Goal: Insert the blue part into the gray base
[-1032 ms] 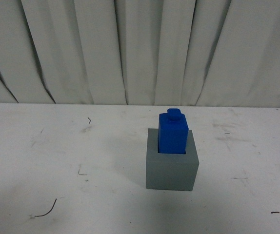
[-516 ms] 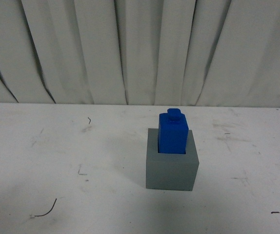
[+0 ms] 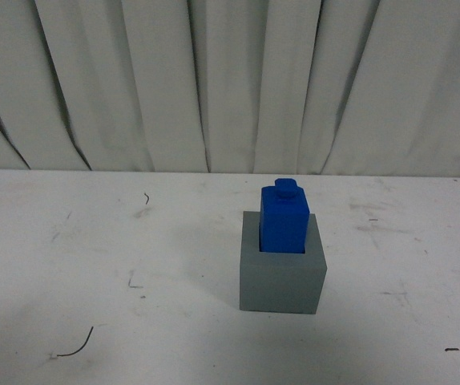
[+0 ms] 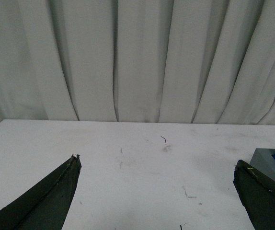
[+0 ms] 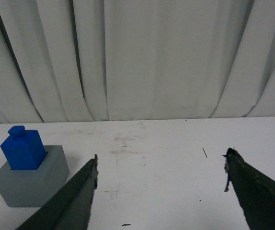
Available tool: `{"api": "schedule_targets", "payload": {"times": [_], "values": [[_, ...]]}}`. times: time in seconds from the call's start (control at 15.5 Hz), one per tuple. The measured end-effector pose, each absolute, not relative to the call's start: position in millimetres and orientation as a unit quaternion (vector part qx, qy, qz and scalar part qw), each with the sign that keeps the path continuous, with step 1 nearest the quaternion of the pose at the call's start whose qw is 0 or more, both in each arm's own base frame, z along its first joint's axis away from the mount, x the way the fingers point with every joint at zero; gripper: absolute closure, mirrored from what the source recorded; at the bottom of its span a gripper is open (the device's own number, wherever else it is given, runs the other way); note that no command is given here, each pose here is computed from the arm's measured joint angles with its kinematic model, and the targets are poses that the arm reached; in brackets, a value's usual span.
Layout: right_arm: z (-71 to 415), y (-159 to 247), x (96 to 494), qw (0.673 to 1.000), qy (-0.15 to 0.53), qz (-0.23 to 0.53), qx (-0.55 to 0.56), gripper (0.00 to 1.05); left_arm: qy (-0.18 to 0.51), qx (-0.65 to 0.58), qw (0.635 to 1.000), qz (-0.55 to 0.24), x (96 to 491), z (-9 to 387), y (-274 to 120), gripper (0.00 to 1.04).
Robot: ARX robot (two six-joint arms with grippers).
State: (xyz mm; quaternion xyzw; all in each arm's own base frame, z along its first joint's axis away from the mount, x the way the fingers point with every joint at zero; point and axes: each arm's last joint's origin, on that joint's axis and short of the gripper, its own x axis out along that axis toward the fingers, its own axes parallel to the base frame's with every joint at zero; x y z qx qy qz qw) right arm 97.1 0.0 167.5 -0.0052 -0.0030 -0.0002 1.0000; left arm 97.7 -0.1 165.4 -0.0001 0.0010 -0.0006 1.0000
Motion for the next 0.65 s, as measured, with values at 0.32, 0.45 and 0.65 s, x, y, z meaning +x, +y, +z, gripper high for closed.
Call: {"api": "schedule_targets", "payload": {"times": [0.32,0.45,0.65], "values": [[167.4,0.0,97.1,1.0,-0.003,0.0,-0.004,0.06,0.001,0.0,1.0,-0.001,97.7,165.4,-0.1,0.07],[167.5,0.0,97.1,1.0,-0.003,0.0,-0.004,0.06,0.001,0.0,1.0,0.0,97.7,165.4,-0.1,0.07],[167.5,0.0,97.1,1.0,-0.003,0.0,-0.004,0.06,0.001,0.0,1.0,0.0,97.7,165.4,-0.1,0.07]]}}
